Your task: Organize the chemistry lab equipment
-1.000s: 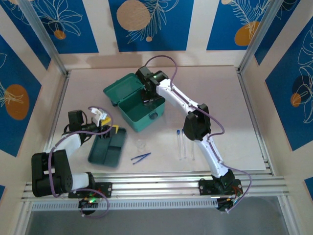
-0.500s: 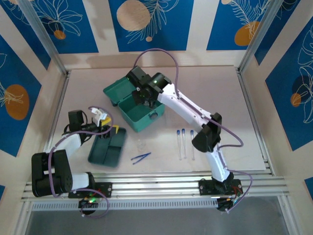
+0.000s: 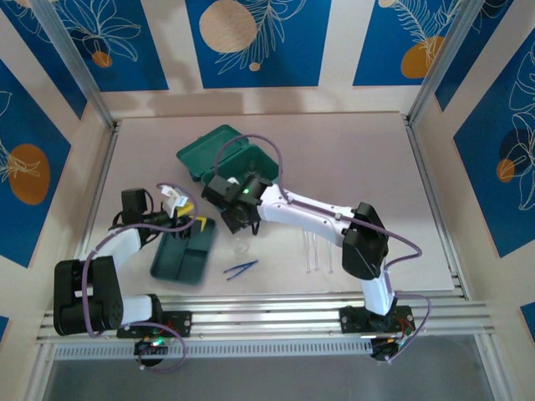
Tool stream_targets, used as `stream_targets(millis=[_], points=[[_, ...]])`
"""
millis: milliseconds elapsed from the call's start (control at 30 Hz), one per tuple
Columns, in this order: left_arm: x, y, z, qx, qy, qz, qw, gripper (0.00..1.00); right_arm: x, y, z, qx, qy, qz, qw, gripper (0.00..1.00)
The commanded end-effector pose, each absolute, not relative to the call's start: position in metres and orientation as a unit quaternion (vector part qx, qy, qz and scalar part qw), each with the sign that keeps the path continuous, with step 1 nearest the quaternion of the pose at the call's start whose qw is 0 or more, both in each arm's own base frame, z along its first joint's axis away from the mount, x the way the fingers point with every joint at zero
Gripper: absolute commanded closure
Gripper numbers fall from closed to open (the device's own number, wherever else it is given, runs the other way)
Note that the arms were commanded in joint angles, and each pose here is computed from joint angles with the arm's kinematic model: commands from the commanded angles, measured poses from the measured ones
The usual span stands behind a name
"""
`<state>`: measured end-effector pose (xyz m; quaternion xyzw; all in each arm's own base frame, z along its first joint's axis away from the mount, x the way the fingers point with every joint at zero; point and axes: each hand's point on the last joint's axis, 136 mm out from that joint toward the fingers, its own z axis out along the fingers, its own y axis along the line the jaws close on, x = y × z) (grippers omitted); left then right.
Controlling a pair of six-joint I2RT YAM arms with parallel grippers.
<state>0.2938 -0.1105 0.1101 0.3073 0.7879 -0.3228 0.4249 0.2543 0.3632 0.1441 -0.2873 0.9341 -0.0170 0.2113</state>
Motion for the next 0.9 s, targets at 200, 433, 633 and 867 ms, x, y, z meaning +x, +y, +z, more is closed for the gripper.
stream_targets(millis=[200, 433, 633, 867], points=[[0.294, -0.114, 0.112, 0.321, 0.784, -0.325, 0.42, 0.21, 0.222, 0.388, 0.133, -0.318, 0.92, 0.02, 0.227, 0.24], [0.296, -0.114, 0.112, 0.318, 0.786, -0.324, 0.42, 0.21, 0.215, 0.389, 0.108, -0.33, 0.921, 0.028, 0.203, 0.23], [0.296, -0.113, 0.112, 0.317, 0.787, -0.324, 0.42, 0.21, 0.214, 0.387, 0.09, -0.336, 0.923, 0.027, 0.187, 0.23], [0.296, -0.114, 0.112, 0.317, 0.786, -0.324, 0.42, 0.21, 0.214, 0.386, 0.075, -0.344, 0.923, 0.019, 0.171, 0.23]])
